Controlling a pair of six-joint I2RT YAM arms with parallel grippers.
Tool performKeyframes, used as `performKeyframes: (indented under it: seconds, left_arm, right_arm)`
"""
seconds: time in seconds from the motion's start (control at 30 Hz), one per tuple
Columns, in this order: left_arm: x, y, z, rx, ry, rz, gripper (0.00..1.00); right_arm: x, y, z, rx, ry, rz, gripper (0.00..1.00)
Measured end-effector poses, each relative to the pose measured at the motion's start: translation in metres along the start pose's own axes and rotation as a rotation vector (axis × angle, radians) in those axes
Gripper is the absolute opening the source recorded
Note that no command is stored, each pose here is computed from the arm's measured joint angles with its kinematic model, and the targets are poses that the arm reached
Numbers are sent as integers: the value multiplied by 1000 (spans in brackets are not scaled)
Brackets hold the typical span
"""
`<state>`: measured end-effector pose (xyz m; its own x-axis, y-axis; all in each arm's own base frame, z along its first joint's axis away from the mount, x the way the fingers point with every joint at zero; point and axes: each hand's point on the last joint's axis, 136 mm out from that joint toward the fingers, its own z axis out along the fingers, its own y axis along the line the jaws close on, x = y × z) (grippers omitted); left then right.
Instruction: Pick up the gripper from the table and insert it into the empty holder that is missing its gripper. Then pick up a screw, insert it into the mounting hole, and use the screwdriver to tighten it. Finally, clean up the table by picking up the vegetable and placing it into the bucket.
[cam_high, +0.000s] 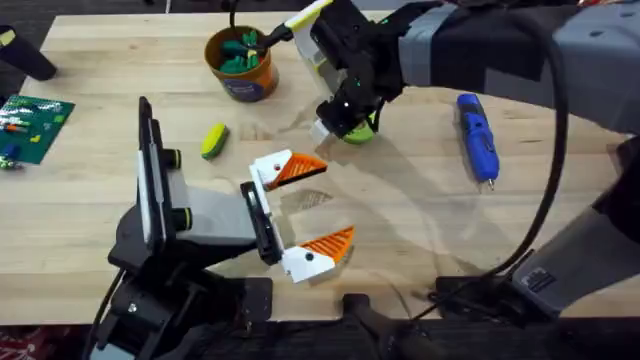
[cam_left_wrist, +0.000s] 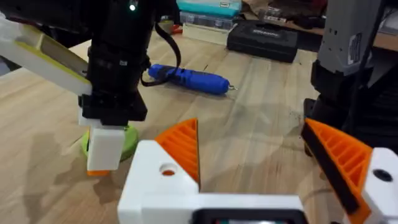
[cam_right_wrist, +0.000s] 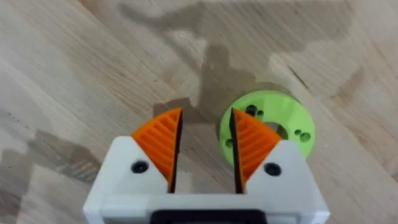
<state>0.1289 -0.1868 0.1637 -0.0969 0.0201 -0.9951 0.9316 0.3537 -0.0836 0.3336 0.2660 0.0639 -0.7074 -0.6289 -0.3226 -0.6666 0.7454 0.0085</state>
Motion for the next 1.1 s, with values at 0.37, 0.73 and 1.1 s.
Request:
performKeyframes:
  seconds: [0.37,0.73,1.1]
  left_arm:
    - [0,0,0,-1,0,0,987]
    - [0,1,0,-3,0,0,987]
    - [0,1,0,-3,0,0,987]
  right_arm:
    - [3,0,0,-1,14,30,446]
    - [-10,-10,-12,52,-11,32,446]
    - [-8,-29,-13,78,-10,68,446]
